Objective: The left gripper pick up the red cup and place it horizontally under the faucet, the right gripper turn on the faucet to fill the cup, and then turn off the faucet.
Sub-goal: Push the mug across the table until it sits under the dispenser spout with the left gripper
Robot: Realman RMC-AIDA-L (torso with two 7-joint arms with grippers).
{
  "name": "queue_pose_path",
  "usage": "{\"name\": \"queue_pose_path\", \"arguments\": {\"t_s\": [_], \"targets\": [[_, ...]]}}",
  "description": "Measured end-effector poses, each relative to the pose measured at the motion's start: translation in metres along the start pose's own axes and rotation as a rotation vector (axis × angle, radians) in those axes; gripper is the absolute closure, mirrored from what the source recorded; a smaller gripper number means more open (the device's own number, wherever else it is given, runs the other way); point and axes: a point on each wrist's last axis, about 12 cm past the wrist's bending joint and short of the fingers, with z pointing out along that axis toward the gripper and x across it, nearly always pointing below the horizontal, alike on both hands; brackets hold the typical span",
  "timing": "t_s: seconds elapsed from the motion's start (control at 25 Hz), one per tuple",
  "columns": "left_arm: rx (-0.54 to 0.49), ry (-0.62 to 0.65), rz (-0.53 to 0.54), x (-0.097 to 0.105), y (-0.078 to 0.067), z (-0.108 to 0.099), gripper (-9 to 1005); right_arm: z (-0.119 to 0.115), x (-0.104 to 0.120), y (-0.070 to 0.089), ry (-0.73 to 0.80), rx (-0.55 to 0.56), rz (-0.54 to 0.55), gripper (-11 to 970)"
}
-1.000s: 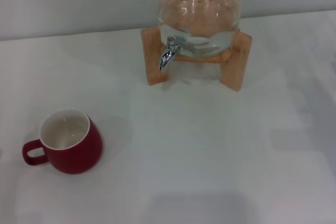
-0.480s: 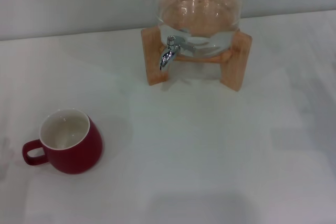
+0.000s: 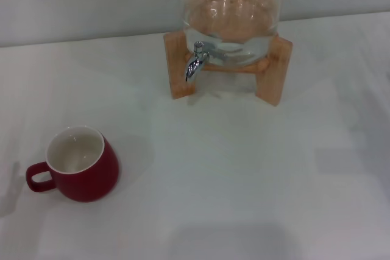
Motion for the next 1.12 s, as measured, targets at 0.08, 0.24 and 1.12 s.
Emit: {"name": "queue_pose_path", "arguments": {"t_s": [0.08,0.24,1.12], "targets": [[0.004,0.002,-0.001,0.001,-0.001,-0.001,121,0.0,0.0,0.0,0.001,0.001,-0.001,300],[0.004,-0.002,0.021,0.002,-0.005,-0.006,121,-0.001,0.001,-0.001,0.004,0.002,-0.001,300],[0.056,0.008,0.023,0.008,-0.027,-0.025,121,-0.004,0.004,-0.005,0.032,0.014,-0.007,301]]}}
